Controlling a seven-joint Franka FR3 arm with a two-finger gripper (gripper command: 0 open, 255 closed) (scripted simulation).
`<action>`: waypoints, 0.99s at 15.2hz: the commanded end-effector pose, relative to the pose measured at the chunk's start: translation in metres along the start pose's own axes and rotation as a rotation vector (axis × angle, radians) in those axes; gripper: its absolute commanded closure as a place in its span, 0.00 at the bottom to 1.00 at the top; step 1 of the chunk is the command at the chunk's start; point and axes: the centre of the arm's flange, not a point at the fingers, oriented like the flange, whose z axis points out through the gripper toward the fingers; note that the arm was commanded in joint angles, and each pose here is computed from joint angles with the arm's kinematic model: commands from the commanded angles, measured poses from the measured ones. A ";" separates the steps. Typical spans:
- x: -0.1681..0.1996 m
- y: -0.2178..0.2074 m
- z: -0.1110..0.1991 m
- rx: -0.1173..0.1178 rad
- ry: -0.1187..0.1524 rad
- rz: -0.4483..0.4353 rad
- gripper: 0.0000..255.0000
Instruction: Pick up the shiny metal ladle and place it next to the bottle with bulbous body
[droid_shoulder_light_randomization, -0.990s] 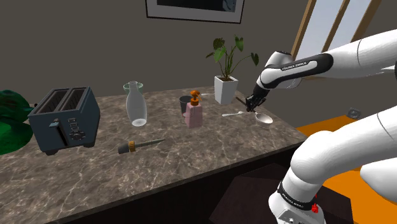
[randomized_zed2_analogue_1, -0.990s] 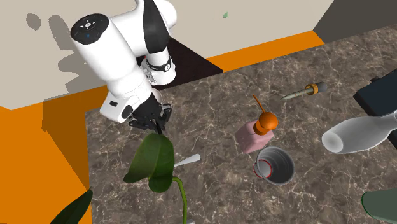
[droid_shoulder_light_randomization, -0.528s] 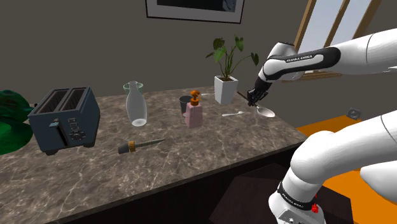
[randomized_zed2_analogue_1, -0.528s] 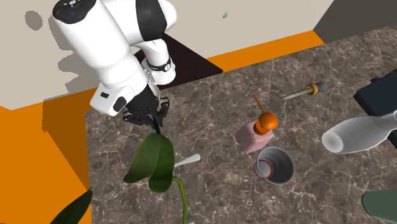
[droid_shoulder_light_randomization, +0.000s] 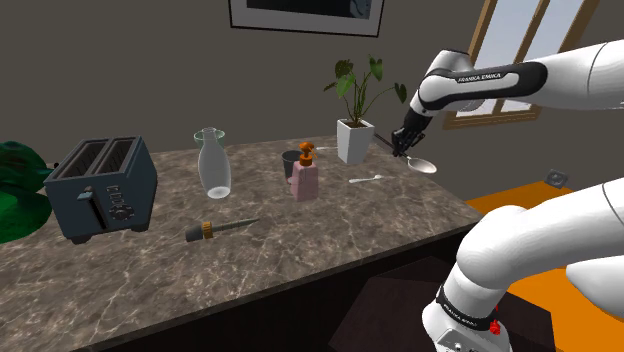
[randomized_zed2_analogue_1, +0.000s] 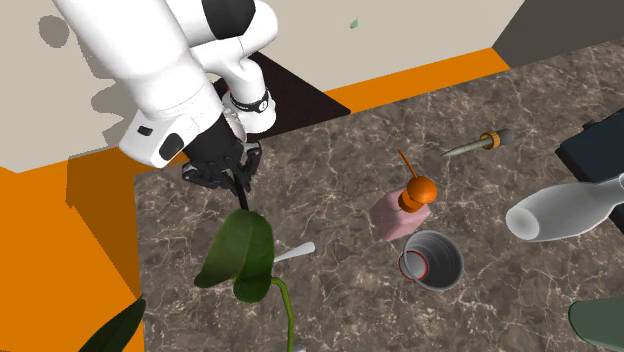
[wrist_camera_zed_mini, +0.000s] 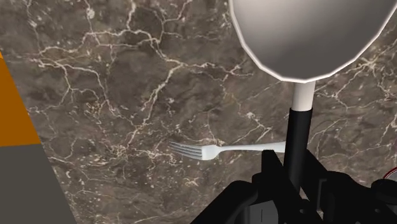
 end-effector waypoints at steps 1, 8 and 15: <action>0.003 -0.002 -0.011 0.000 0.000 0.000 1.00; 0.011 -0.005 -0.046 0.000 0.000 0.000 1.00; 0.020 -0.009 -0.082 0.000 0.000 0.000 1.00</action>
